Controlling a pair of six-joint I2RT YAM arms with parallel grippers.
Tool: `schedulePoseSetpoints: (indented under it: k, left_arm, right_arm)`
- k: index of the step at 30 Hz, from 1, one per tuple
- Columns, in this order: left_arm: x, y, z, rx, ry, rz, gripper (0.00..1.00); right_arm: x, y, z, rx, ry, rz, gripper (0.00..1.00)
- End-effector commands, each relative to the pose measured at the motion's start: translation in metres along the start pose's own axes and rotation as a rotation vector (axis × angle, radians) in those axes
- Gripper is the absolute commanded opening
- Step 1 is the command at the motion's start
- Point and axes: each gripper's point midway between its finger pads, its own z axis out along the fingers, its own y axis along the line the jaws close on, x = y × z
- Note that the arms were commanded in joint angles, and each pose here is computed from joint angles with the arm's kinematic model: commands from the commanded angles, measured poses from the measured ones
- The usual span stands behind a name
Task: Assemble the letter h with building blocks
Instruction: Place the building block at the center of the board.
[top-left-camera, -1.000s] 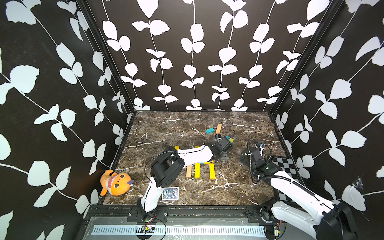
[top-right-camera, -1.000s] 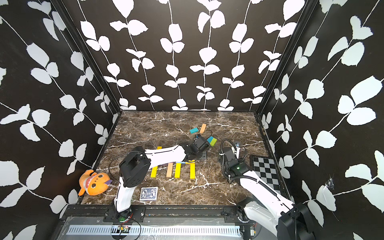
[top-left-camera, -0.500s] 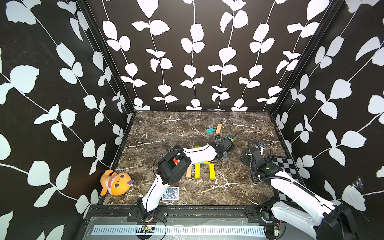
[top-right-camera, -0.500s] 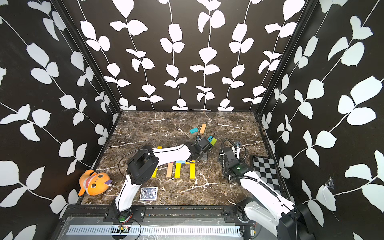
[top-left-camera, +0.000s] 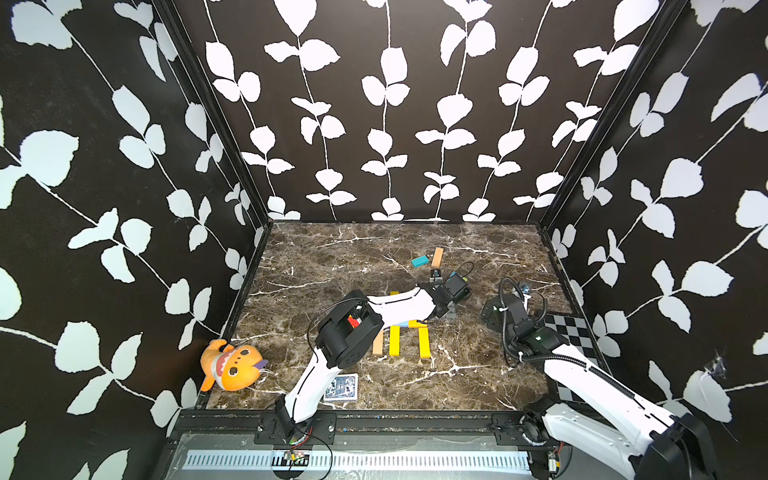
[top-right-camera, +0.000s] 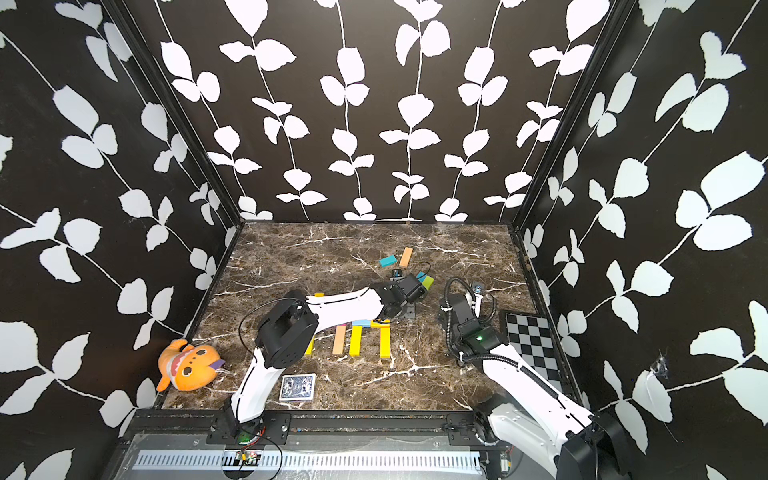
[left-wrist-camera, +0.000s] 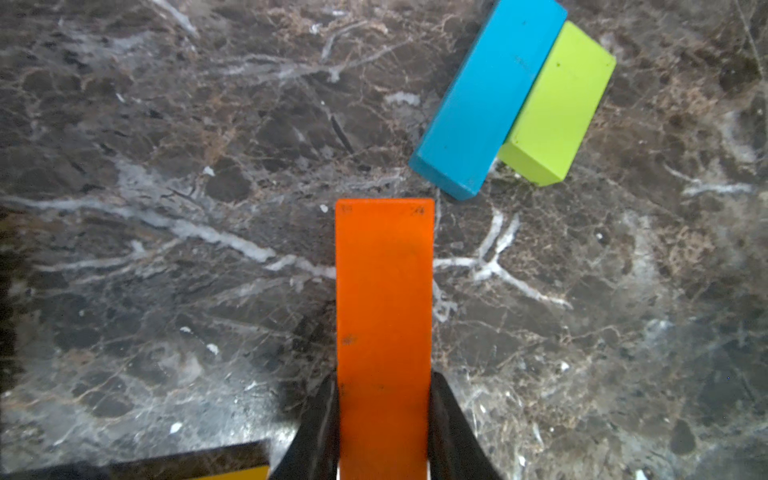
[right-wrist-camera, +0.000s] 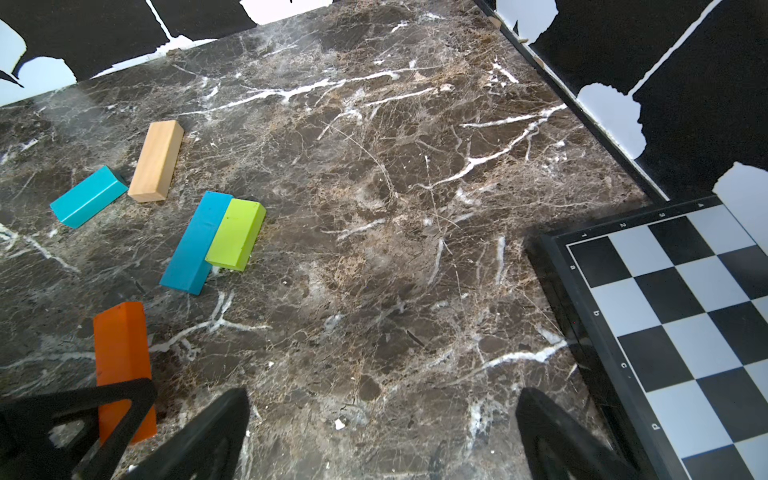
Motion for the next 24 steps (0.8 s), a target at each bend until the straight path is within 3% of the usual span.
schedulePoseSetpoints:
  k: [1, 9, 13, 19, 24]
  left_arm:
    - [0.001, 0.001, 0.0, -0.025, -0.001, -0.003, 0.15]
    - [0.004, 0.001, 0.006, -0.028, 0.009, -0.004, 0.18]
    - [0.003, -0.003, 0.006, -0.013, 0.007, -0.007, 0.36]
    - [-0.007, -0.013, -0.002, 0.026, -0.022, 0.009, 0.55]
    - [-0.047, -0.021, -0.04, 0.086, -0.133, 0.014, 0.7]
  right_arm:
    - [0.0, -0.003, 0.001, -0.001, -0.012, 0.024, 1.0]
    - [0.0, -0.003, 0.0, -0.007, -0.013, 0.027, 0.99]
    - [0.0, -0.003, -0.001, -0.01, -0.013, 0.03, 0.99]
    - [-0.001, -0.003, -0.001, -0.017, -0.014, 0.033, 0.99]
    - [-0.001, -0.003, -0.003, -0.024, -0.024, 0.039, 0.99]
